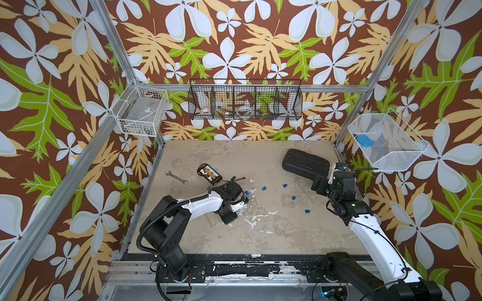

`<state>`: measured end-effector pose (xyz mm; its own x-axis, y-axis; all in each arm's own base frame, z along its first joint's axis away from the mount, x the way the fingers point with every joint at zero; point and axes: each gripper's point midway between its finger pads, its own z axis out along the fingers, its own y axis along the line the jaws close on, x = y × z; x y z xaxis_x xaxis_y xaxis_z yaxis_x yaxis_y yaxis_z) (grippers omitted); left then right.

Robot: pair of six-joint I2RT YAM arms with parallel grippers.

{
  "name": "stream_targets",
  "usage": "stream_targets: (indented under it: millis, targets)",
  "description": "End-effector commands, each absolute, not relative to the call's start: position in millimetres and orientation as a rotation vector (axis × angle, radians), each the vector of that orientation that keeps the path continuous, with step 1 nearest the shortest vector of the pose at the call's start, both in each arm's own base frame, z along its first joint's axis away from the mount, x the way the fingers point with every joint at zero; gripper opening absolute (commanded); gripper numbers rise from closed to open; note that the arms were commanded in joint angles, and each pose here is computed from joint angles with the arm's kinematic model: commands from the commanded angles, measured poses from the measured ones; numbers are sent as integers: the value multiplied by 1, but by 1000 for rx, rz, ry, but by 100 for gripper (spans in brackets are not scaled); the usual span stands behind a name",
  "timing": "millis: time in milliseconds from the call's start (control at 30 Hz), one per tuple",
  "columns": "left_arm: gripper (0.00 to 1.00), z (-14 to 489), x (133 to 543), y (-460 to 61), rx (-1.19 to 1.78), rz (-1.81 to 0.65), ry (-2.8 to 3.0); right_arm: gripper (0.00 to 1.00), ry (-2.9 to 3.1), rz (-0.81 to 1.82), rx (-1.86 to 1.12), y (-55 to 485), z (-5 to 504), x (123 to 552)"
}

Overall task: Insert stoppers into test tubes
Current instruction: Pick up the test tube at the center of the board.

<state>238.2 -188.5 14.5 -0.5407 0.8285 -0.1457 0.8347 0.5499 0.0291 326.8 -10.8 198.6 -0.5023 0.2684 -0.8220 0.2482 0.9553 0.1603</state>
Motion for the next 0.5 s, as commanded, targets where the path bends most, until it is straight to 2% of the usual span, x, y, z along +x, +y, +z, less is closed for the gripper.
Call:
stream_targets:
  millis: [0,267,467]
  targets:
    - [6,13,238,-187,1426,-49,2641,90,2103,7,352,-13,203,327]
    - [3,54,243,-219,1390,-271,2460,89,2153,146,350,6,210,319]
    - [0,100,249,-246,1343,-428,2232,84,2226,618,280,73,210,310]
